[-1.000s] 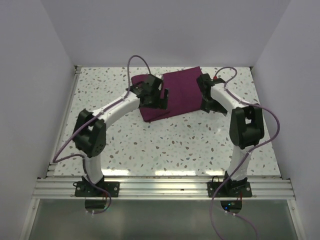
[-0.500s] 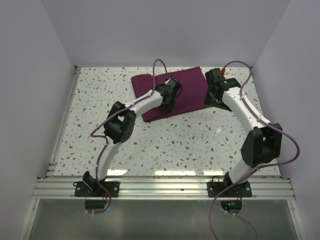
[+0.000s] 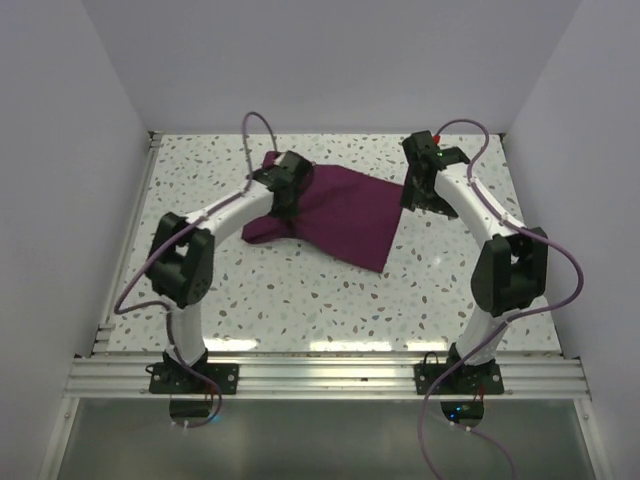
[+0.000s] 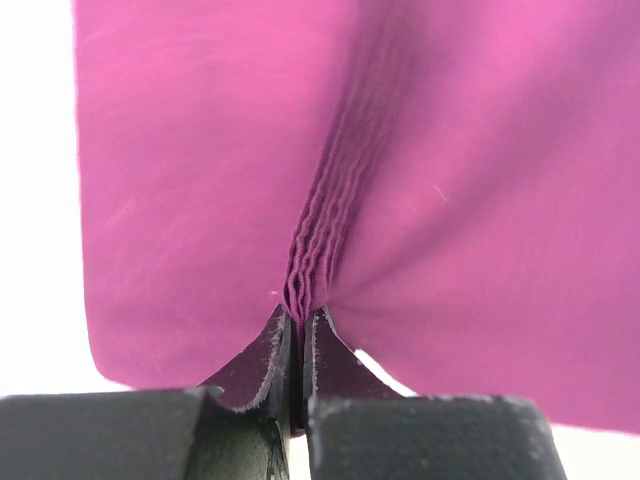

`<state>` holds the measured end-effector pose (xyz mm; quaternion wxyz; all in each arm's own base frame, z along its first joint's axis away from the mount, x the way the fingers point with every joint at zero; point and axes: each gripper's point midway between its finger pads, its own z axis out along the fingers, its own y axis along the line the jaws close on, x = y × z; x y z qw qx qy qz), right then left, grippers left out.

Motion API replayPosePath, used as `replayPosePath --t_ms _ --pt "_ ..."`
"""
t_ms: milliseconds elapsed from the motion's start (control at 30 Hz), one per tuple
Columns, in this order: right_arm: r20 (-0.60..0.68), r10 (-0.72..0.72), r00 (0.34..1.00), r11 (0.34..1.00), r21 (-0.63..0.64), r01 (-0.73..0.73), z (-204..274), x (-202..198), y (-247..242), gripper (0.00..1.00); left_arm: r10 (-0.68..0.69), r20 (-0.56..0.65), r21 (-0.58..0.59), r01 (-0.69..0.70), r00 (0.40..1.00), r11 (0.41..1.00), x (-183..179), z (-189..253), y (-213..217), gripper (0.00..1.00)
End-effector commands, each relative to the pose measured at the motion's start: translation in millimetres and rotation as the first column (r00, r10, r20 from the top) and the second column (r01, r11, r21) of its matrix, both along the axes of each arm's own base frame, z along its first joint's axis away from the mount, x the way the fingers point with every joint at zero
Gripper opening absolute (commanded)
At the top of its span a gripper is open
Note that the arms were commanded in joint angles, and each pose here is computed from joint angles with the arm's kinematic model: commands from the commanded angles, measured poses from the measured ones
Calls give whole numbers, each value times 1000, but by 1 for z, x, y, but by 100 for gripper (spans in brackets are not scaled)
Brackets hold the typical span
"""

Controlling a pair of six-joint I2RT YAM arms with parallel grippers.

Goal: Open and lay out the surgical kit
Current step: Open the surgical kit at the center of the board.

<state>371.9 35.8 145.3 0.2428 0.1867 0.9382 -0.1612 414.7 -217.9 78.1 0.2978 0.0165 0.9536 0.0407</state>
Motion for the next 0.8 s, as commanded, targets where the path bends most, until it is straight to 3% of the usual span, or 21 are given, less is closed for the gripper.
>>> replayPosePath --t_ms 0,67,200,367,400,467,600,767 --pt "45 4 999 999 43 -6 14 15 11 96 188 85 -124 -177 978 976 3 54 87 0" --pt "44 3 999 998 55 -6 13 20 15 96 160 76 -156 -146 984 977 -5 54 108 0" --pt "25 3 1000 998 66 -5 4 25 21 96 -5 22 -233 10 1000 972 -12 42 85 11" --pt "12 32 999 992 125 -33 -4 27 38 98 -104 -109 -307 66 989 949 -22 7 62 22" --pt "8 66 998 983 172 -66 -6 26 51 98 -120 -125 -323 74 985 944 -24 4 58 24" --pt "58 141 988 956 250 -151 -2 26 75 98 -131 -142 -324 79 981 943 -26 -3 58 37" --pt "152 332 931 863 348 -365 6 9 152 99 -113 -165 -278 64 980 959 -26 -13 65 44" --pt "96 372 923 804 464 -372 -23 -25 197 98 -148 -184 -309 86 972 947 -25 -15 57 61"
